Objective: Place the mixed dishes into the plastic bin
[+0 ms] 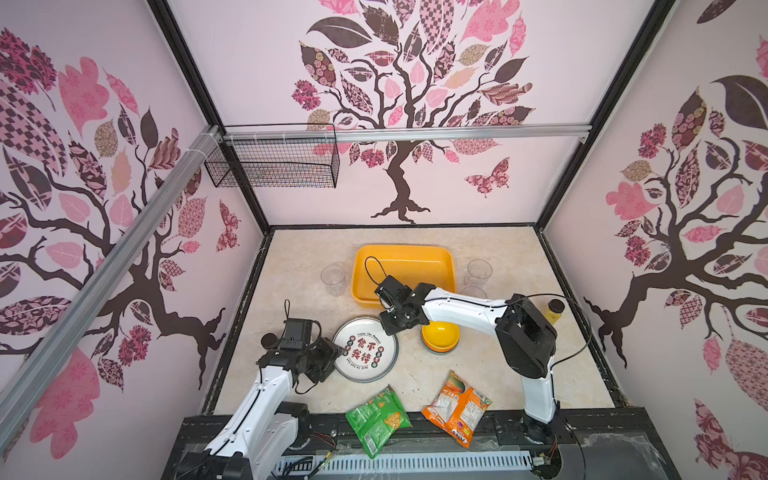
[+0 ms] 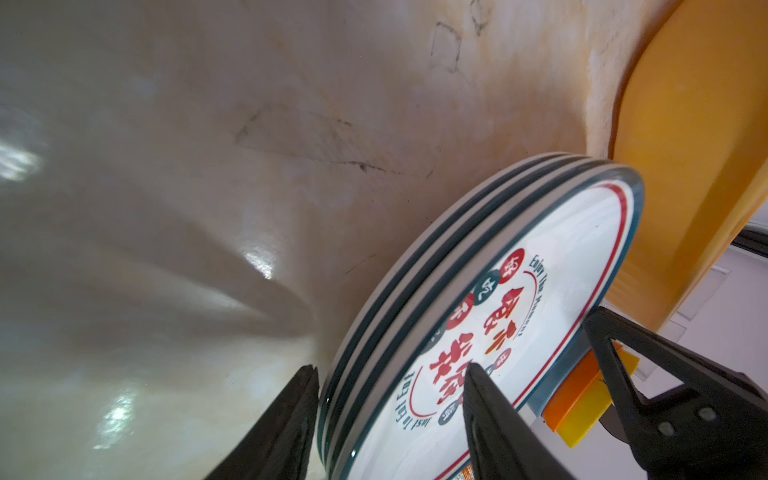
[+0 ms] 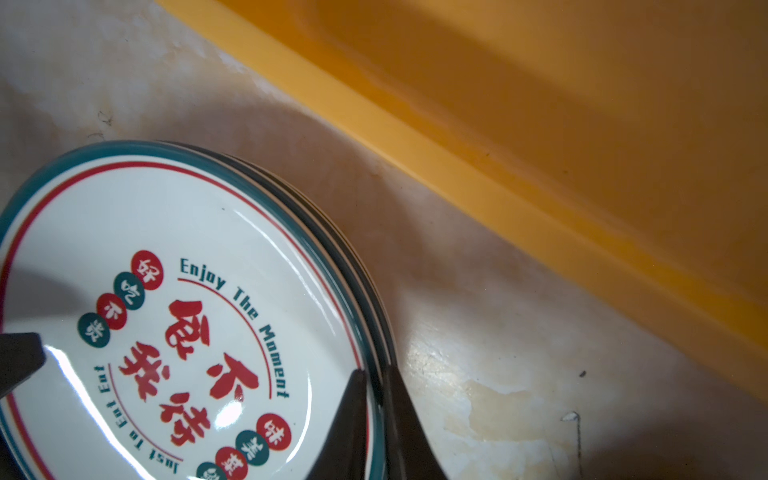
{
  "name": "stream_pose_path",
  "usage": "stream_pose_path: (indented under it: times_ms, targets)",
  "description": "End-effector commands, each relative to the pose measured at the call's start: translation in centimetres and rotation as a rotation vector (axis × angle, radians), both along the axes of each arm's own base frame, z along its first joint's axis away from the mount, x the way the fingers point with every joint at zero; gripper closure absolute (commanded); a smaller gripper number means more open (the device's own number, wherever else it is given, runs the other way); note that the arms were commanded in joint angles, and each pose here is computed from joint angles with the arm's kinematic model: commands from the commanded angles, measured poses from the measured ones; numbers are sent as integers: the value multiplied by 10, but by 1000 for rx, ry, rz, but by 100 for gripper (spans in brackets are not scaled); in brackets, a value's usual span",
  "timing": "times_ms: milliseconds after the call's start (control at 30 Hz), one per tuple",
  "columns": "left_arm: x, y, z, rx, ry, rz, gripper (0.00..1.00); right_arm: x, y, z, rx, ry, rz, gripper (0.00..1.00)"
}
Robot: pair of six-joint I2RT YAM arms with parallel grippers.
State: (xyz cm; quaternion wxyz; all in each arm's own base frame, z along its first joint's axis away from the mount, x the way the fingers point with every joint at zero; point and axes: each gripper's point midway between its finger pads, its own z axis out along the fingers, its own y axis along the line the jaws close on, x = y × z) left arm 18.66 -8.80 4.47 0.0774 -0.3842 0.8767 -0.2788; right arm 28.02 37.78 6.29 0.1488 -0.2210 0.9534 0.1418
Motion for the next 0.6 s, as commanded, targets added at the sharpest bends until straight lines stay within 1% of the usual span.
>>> stream_pose_path:
  times_ms: [0,567]
  targets:
    - [-5,-1,-6,-6,14,-2,42,-2,6,-7,-32,8,20,87]
    - [-9,1,-5,1,12,3,42,-5,13,-8,-32,9,42,88]
